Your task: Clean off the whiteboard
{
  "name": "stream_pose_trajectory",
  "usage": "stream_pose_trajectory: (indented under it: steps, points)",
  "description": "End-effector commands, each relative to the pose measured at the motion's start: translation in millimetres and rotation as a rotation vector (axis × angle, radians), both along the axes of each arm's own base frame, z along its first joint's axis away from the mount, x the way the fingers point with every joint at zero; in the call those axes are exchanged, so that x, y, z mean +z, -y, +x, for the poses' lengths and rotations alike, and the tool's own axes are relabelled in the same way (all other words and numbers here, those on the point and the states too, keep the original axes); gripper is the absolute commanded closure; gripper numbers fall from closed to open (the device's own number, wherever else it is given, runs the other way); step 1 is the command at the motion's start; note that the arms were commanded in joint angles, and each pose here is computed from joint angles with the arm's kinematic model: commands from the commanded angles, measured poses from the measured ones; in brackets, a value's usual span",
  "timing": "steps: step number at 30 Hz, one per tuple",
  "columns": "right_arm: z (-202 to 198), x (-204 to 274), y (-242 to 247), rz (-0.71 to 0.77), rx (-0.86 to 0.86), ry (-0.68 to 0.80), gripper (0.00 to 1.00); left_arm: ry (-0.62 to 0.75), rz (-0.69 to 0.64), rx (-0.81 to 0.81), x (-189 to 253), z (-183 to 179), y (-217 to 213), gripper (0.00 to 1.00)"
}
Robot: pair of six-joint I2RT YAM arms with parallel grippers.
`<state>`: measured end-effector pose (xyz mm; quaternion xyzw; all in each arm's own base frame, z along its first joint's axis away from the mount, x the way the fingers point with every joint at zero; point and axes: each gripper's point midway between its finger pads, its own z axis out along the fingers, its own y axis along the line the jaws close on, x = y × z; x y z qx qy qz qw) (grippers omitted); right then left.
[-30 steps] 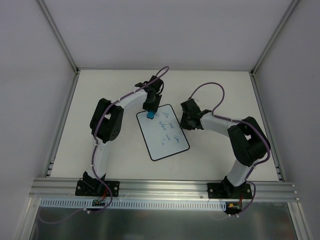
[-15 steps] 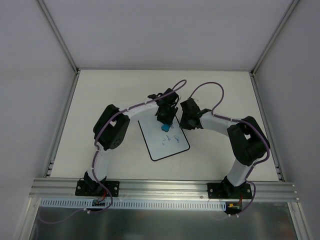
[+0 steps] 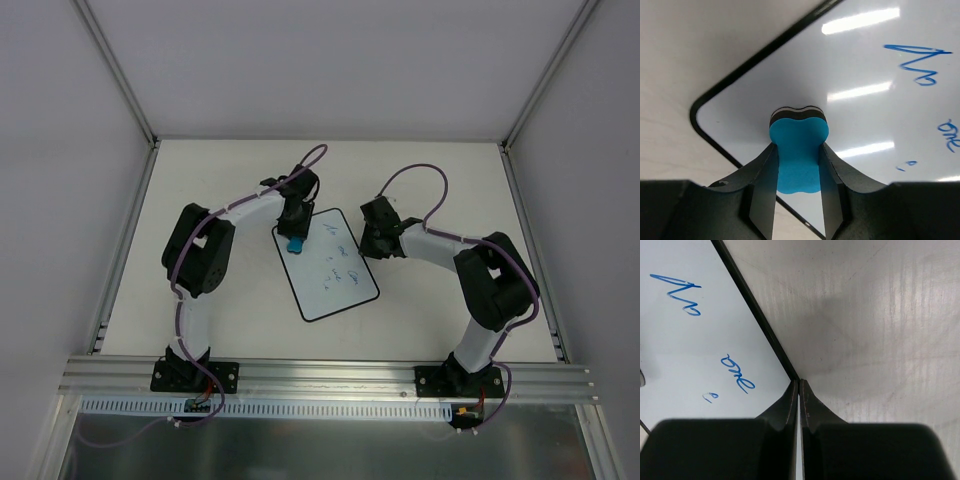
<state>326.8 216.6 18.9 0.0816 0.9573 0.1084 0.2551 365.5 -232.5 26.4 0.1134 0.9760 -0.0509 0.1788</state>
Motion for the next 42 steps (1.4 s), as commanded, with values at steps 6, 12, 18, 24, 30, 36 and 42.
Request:
stream_pose_trajectory:
  steps: [6, 12, 18, 24, 30, 36, 42]
  points:
    - [-30.5, -38.7, 32.3, -0.143, -0.018, -0.136, 1.0, -0.108, 0.099, -0.059, -19.7, -35.0, -13.8, 0.9]
    - [-30.7, -39.4, 32.3, -0.142, -0.02, -0.14, 1.0, -0.144, 0.029, -0.138, -20.9, -65.7, 41.0, 0.91]
    - [-30.1, -40.0, 32.1, -0.14, -0.022, -0.141, 1.0, -0.209, -0.027, -0.212, -23.3, -109.1, 84.3, 0.92]
    - [-30.4, -41.7, 35.6, -0.147, -0.027, -0.145, 1.0, -0.189, 0.029, -0.184, -24.3, -110.9, 61.5, 0.93]
    - [-31.1, -42.3, 38.4, -0.148, -0.029, -0.149, 1.0, -0.18, 0.056, -0.05, -23.1, -88.9, 14.8, 0.94]
    - [-27.0, -29.9, 40.8, -0.139, -0.021, -0.116, 0.93, -0.133, 0.057, -0.015, -12.1, -62.1, -4.7, 0.94]
    - [-38.1, -4.3, 46.9, -0.119, -0.006, -0.082, 0.69, -0.071, 0.034, -0.035, 0.8, -31.6, 6.0, 0.93]
